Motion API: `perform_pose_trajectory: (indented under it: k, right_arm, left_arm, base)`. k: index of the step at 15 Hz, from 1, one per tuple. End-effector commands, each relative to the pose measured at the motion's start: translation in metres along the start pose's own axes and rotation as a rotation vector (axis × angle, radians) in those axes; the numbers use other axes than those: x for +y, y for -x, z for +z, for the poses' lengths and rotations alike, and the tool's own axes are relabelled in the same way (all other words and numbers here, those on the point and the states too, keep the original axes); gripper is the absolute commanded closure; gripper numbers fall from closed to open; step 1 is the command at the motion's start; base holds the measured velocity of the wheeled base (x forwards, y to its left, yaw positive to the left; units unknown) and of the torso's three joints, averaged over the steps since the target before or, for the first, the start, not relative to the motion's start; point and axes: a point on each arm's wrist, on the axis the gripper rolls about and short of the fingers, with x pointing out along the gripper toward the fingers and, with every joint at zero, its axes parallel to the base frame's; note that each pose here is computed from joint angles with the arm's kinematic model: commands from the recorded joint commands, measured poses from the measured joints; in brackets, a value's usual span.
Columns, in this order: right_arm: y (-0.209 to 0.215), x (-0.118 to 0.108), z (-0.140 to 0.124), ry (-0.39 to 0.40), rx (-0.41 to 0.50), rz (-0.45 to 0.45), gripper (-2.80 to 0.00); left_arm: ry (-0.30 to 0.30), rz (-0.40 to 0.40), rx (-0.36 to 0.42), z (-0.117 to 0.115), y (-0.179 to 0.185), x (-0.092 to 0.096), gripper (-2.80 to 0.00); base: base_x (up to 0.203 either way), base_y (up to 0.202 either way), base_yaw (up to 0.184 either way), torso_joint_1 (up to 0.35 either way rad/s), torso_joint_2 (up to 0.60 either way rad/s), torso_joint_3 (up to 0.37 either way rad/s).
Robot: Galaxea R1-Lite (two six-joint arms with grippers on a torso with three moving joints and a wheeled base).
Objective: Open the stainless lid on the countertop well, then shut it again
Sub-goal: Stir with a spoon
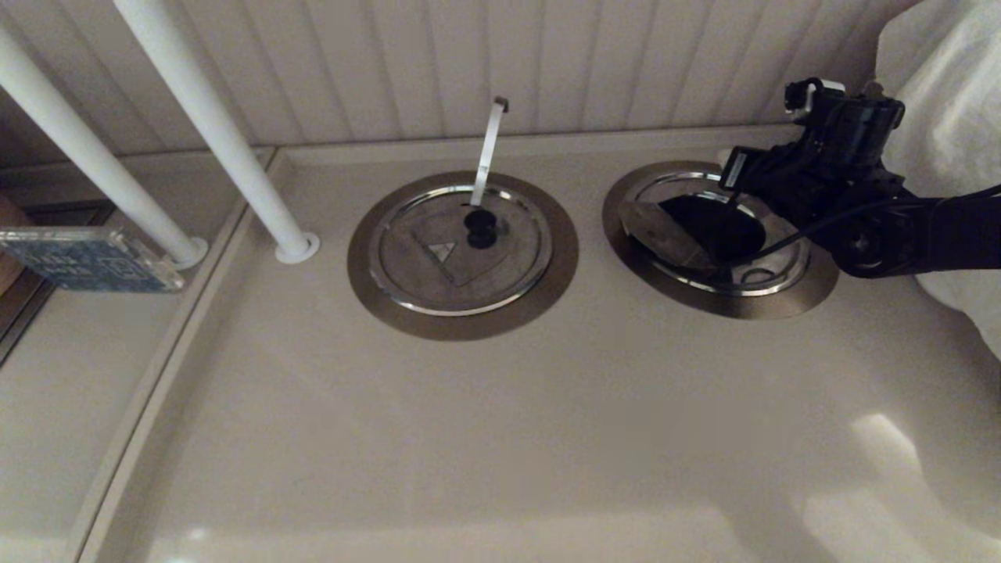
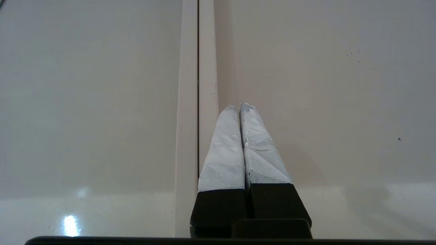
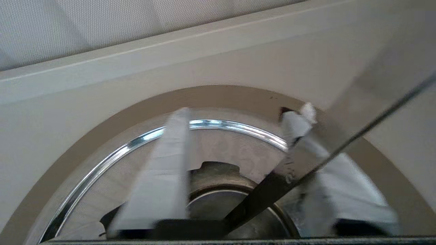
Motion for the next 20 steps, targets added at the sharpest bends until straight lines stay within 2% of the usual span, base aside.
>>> perform_pose_trajectory:
  k: [1, 6, 8, 10, 13, 16, 18, 20]
  right_arm:
    - [0.001, 0.003, -0.001, 0.000, 0.001, 0.004, -2.80]
    - [0.016, 0.017, 0.002, 0.022, 0.083, 0.028, -2.80]
    - [0.027, 0.017, 0.006, 0.085, 0.123, 0.007, -2.80]
    - [0.033, 0.016, 0.014, 0.107, 0.131, -0.007, -2.80]
    - [0.023, 0.017, -0.002, 0.112, 0.159, -0.011, -2.80]
    - [0.011, 0.019, -0.008, 0.062, 0.098, -0.006, -2.80]
    - [0.006, 0.019, -0.015, 0.072, 0.099, -0.013, -2.80]
    - [0.005, 0.018, -0.015, 0.095, 0.089, -0.063, -2.80]
  left_arm:
    - [-0.001, 0.000, -0.001, 0.000, 0.000, 0.000, 0.00]
    - [0.000, 0.000, -0.002, 0.000, 0.000, 0.000, 0.00]
    - [-0.001, 0.000, -0.001, 0.000, 0.000, 0.000, 0.00]
    - [-0.001, 0.000, -0.001, 0.000, 0.000, 0.000, 0.00]
    - [-0.001, 0.000, -0.001, 0.000, 0.000, 0.000, 0.00]
    - [-0.002, 0.000, -0.001, 0.000, 0.000, 0.000, 0.00]
    - [-0.002, 0.000, -0.002, 0.000, 0.000, 0.000, 0.00]
    - [0.000, 0.000, -0.002, 0.000, 0.000, 0.000, 0.00]
  base:
    - [0.000, 0.000, 0.000, 0.000, 0.00, 0.000]
    - [0.000, 0.000, 0.000, 0.000, 0.00, 0.000]
    - [0.000, 0.000, 0.000, 0.000, 0.00, 0.000]
    - [0.000, 0.000, 0.000, 0.000, 0.00, 0.000]
    - [0.000, 0.000, 0.000, 0.000, 0.00, 0.000]
    - [0.000, 0.000, 0.000, 0.000, 0.00, 0.000]
    - [0.000, 0.000, 0.000, 0.000, 0.00, 0.000]
    - [0.000, 0.000, 0.000, 0.000, 0.00, 0.000]
